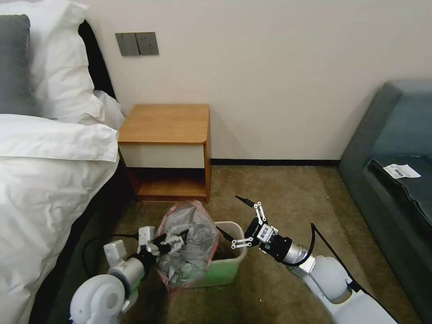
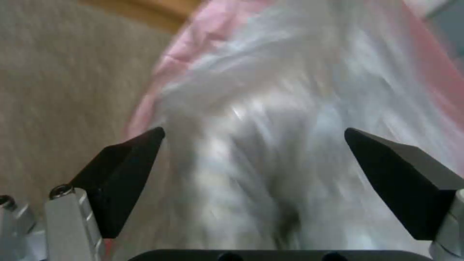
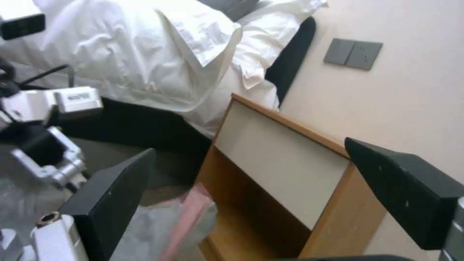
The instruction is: Pick up the garbage bag from the table and place it over the trash can.
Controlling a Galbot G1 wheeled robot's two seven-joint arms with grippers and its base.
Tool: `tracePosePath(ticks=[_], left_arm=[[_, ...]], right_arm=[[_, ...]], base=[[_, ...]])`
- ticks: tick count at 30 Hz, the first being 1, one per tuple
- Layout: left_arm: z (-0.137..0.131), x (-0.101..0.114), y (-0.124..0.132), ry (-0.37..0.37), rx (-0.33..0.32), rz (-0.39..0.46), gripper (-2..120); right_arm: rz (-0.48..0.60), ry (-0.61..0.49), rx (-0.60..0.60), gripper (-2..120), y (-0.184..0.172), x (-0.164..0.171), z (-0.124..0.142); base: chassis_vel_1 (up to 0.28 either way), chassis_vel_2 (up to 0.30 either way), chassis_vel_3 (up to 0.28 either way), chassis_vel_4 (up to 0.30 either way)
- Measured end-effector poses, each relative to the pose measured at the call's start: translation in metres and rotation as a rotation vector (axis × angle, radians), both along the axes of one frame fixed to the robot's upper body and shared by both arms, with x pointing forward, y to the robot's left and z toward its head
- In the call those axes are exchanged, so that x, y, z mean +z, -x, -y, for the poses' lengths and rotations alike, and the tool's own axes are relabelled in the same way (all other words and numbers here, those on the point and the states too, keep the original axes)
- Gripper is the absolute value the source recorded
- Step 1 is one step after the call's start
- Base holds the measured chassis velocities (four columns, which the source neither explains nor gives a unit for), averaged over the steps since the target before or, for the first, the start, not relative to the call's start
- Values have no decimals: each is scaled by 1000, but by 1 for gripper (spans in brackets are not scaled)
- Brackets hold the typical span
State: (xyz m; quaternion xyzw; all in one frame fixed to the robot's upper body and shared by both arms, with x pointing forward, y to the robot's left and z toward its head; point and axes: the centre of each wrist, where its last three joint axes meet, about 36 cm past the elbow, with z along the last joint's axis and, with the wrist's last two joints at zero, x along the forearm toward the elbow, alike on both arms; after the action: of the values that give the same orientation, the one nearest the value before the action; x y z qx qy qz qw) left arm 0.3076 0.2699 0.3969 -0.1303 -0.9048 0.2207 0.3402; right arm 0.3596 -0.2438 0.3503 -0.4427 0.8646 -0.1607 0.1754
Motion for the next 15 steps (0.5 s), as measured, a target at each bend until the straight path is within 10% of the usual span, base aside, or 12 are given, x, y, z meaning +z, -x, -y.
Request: tracePosePath(ticks=[15], left_arm=[[-3, -18, 0, -137, -11, -40, 80]], right_arm=[[-8, -7, -3, 100, 2, -7, 1]], base=[[0, 0, 0, 0]])
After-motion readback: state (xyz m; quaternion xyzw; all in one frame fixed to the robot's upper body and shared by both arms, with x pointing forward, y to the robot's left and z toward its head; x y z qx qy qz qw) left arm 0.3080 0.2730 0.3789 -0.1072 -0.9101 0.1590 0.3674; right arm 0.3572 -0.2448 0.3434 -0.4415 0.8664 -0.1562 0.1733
